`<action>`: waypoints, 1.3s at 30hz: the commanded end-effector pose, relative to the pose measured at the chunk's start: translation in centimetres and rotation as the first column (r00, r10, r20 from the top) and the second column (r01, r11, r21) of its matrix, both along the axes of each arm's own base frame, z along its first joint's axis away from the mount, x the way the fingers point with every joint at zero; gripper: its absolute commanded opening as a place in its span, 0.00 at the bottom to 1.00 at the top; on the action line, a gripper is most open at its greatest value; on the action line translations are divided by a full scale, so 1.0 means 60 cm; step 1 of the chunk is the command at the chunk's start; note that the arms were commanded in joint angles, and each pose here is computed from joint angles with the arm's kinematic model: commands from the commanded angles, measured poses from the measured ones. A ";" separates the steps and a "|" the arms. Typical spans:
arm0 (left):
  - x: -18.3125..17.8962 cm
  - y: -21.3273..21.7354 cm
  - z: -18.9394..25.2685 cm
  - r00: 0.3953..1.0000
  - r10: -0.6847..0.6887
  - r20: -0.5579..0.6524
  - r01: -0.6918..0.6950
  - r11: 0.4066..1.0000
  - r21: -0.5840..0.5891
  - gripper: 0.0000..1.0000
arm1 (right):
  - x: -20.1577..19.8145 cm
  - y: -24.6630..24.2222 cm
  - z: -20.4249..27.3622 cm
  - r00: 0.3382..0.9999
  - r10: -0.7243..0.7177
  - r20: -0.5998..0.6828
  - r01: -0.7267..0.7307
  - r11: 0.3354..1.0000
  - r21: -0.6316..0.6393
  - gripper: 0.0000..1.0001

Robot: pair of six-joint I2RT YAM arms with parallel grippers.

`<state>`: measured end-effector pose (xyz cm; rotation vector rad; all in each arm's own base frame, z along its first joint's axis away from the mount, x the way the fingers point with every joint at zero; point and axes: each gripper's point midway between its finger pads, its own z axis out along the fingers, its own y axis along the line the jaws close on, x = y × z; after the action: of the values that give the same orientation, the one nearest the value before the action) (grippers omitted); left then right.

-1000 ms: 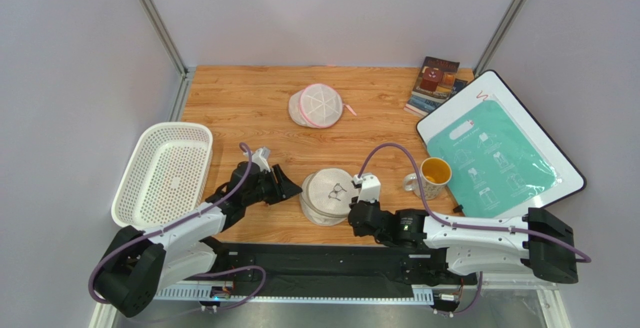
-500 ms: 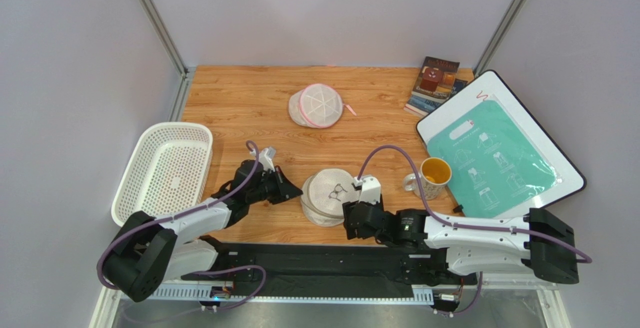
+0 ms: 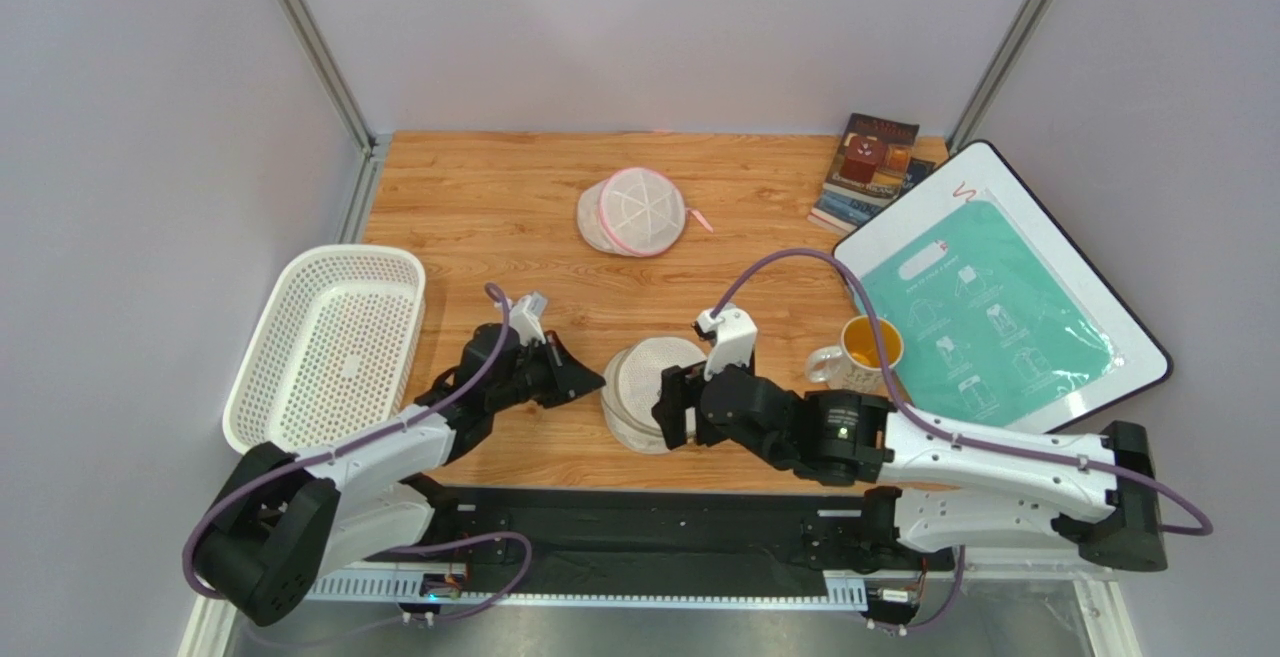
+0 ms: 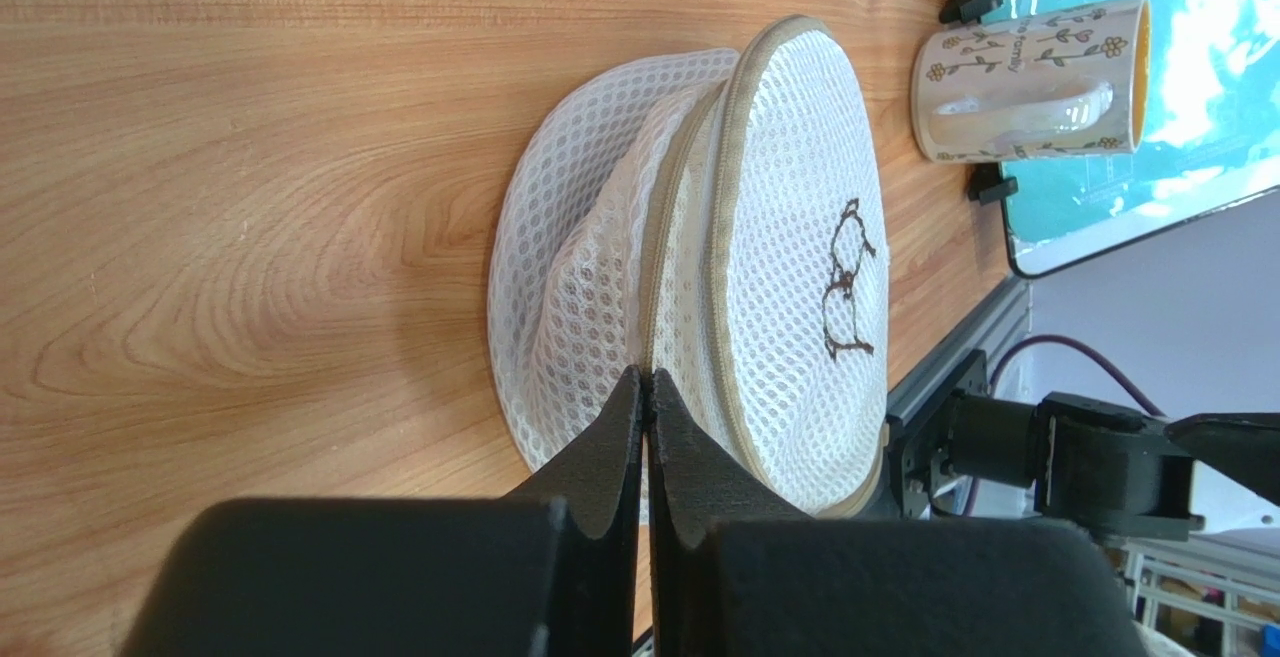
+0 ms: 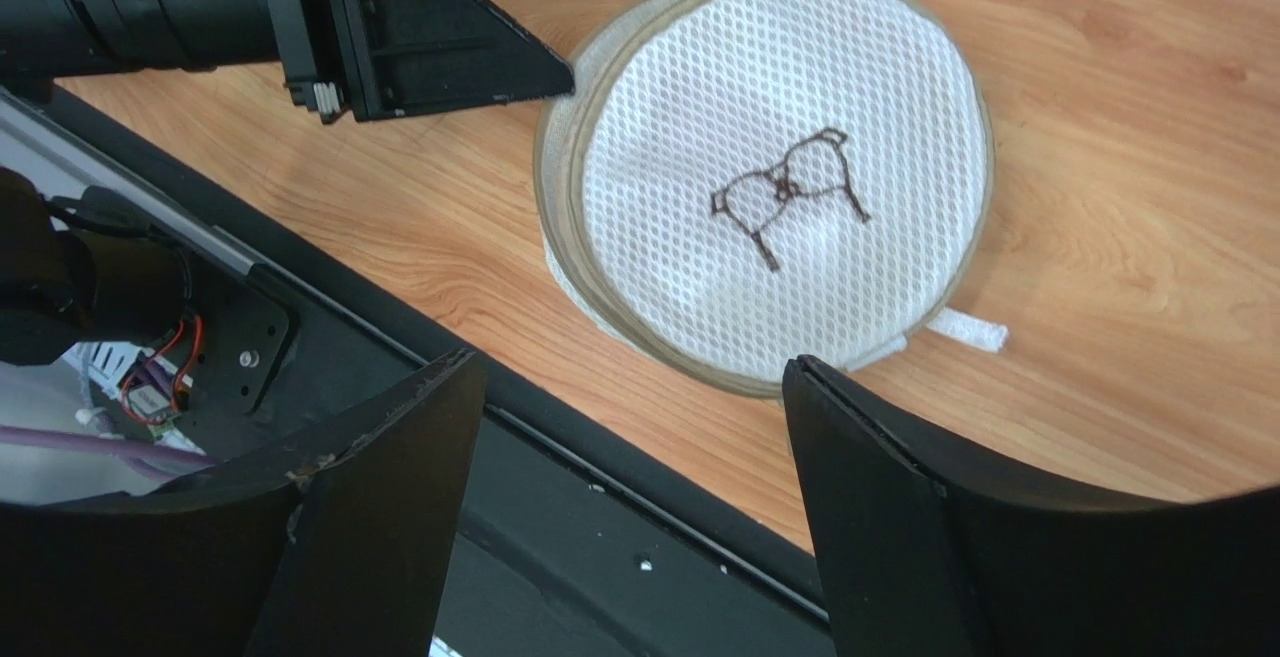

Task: Unzip the laundry bag and remove the bra
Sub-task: Unzip the laundry bag at the center of the board, then open the laundry bag at the center of the board.

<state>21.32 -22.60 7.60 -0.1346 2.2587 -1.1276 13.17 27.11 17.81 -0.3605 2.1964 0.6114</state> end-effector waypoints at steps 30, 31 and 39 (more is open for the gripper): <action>-0.026 0.027 -0.007 0.999 0.044 0.013 -0.044 0.999 -0.012 0.00 | 0.132 0.180 -0.145 0.996 -0.008 -0.090 -0.012 0.975 -0.223 0.48; -0.025 0.027 -0.005 0.999 0.045 0.016 -0.045 0.999 -0.013 0.00 | 0.132 0.177 -0.150 0.995 -0.011 -0.095 -0.012 0.973 -0.232 0.45; -0.025 0.028 -0.006 0.999 0.047 0.016 -0.047 0.999 -0.010 0.00 | 0.131 0.173 -0.163 0.995 -0.007 -0.104 -0.021 0.964 -0.264 0.19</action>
<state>19.71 -21.05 7.07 -0.1717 2.2395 -1.1099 20.30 36.87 6.95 -0.4998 2.4098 0.3399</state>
